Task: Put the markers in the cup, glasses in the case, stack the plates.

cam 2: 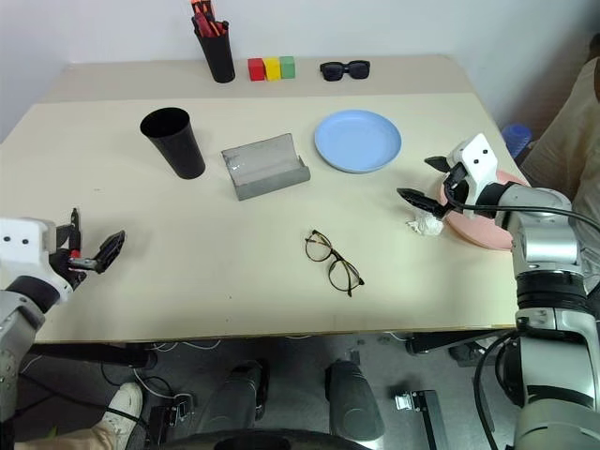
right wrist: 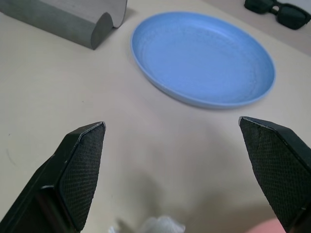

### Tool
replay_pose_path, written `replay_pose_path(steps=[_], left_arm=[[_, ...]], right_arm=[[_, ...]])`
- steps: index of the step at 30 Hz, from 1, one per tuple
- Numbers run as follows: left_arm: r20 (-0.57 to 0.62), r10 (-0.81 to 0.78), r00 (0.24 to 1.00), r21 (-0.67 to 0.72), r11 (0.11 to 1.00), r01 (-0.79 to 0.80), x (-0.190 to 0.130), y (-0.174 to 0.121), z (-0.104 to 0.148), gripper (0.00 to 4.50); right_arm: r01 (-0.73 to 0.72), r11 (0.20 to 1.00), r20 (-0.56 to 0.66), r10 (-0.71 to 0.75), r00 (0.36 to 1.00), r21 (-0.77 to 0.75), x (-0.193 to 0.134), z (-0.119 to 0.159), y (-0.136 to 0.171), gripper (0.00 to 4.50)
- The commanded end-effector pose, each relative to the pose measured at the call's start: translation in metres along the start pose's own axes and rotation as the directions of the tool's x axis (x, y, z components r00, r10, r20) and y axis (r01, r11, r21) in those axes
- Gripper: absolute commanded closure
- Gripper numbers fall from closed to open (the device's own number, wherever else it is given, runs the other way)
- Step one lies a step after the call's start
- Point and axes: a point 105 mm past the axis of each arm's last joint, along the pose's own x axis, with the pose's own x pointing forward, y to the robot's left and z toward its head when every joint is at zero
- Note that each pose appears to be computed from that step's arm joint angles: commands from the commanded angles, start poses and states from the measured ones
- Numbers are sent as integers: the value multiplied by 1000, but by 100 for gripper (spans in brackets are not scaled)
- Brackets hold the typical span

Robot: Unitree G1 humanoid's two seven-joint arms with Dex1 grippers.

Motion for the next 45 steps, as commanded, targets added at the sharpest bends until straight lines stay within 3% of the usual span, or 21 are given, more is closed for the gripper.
replay_pose_path(steps=[1, 14, 24, 35, 45], left_arm=[[41, 58, 997, 25, 998, -59, -14, 18, 12, 4], [45, 96, 994, 32, 995, -97, -17, 27, 16, 4], [-19, 180, 984, 2, 984, -180, -2, 33, 9, 4], [-282, 378, 882, -208, 873, -441, 36, 60, -8, 4], [-492, 406, 770, -175, 821, -544, 69, 62, -28, 4]], right_arm=[[43, 999, 25, -42, 999, -30, -19, 12, -13, 0], [24, 998, 38, -21, 999, -59, -7, 17, -6, 0], [-111, 989, 162, 127, 979, -102, 37, 47, 49, 0], [-291, 952, 268, 307, 913, -97, 64, 74, 147, 0], [-337, 940, 265, 339, 903, -55, 62, 65, 180, 0]])
